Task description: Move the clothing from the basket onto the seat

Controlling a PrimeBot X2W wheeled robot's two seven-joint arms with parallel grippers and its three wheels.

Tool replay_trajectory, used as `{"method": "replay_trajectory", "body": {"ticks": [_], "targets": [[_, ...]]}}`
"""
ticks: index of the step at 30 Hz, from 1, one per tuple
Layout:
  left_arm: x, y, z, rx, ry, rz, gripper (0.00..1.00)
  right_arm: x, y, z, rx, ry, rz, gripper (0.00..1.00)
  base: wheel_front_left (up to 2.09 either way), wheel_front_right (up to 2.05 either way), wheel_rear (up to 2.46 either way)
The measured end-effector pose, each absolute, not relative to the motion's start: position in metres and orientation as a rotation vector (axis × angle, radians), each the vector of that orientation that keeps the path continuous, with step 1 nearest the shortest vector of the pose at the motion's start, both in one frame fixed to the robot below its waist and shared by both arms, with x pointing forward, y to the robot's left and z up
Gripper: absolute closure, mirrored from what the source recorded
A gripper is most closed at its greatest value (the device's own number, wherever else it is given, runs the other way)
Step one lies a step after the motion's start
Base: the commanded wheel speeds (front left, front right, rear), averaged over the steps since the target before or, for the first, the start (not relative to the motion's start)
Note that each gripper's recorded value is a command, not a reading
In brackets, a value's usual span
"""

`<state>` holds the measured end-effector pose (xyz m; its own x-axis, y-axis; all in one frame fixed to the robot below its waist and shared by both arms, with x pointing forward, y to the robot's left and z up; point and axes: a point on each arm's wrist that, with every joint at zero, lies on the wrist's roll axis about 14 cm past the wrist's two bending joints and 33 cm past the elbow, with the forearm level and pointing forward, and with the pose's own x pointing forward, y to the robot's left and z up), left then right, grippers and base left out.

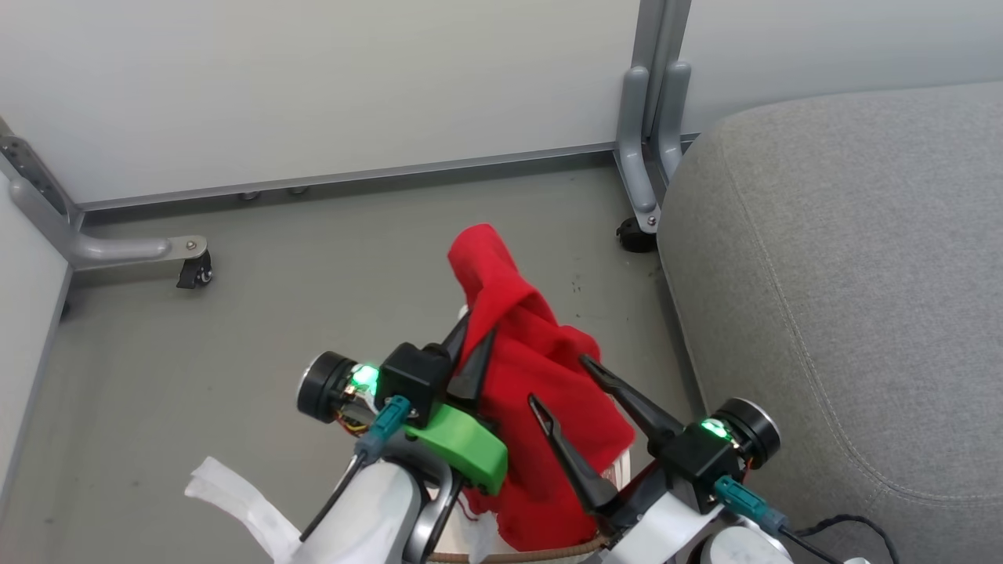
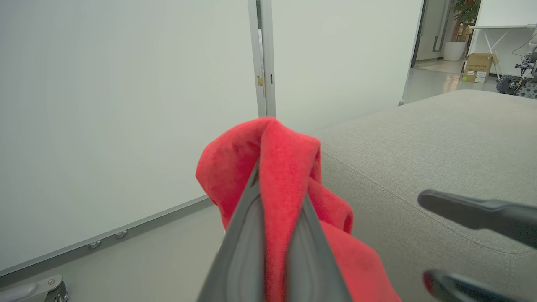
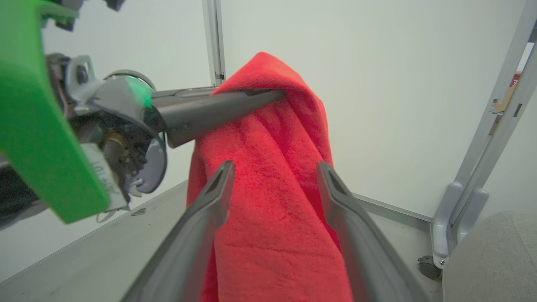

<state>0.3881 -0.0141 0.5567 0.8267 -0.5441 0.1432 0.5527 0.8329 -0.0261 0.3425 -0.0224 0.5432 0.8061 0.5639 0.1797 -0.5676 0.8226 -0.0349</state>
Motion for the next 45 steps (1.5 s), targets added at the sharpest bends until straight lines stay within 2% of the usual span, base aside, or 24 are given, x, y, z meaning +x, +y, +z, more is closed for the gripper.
{"method": "replay_trajectory", "body": {"ticks": [20, 21, 22, 23, 39, 40, 41, 42, 43, 45], "targets": [[0.360, -0.050, 0.599, -0.067, -0.201, -0.730, 1.00, 0.340, -0.032, 0.491, -0.020, -0.019, 0.620, 0.00, 0.00, 0.00, 0.00], [0.359, -0.050, 0.598, -0.064, -0.195, -0.734, 1.00, 0.339, -0.030, 0.490, -0.025, -0.015, 0.627, 0.09, 0.00, 0.00, 0.00], [0.359, -0.051, 0.597, -0.064, -0.191, -0.736, 1.00, 0.338, -0.029, 0.490, -0.027, -0.015, 0.633, 0.74, 0.00, 0.00, 0.00], [0.358, -0.051, 0.597, -0.064, -0.187, -0.739, 1.00, 0.338, -0.028, 0.490, -0.030, -0.016, 0.639, 1.00, 0.00, 0.00, 0.00], [0.359, -0.044, 0.587, -0.059, -0.145, -0.714, 1.00, 0.335, -0.024, 0.489, -0.016, -0.009, 0.653, 1.00, 0.00, 0.00, 0.00], [0.360, -0.043, 0.587, -0.058, -0.144, -0.711, 0.83, 0.336, -0.024, 0.489, -0.015, -0.009, 0.652, 1.00, 0.00, 0.00, 0.00], [0.361, -0.043, 0.587, -0.060, -0.139, -0.708, 0.74, 0.336, -0.025, 0.489, -0.015, -0.010, 0.650, 1.00, 0.00, 0.00, 0.00], [0.361, -0.042, 0.586, -0.063, -0.136, -0.707, 0.53, 0.337, -0.025, 0.489, -0.014, -0.011, 0.648, 1.00, 0.00, 0.00, 0.00], [0.362, -0.042, 0.586, -0.066, -0.134, -0.705, 0.00, 0.337, -0.026, 0.490, -0.013, -0.013, 0.646, 1.00, 0.00, 0.00, 0.00], [0.364, -0.039, 0.586, -0.068, -0.134, -0.688, 0.00, 0.338, -0.026, 0.492, -0.012, -0.018, 0.645, 1.00, 0.00, 0.00, 0.00]]}}
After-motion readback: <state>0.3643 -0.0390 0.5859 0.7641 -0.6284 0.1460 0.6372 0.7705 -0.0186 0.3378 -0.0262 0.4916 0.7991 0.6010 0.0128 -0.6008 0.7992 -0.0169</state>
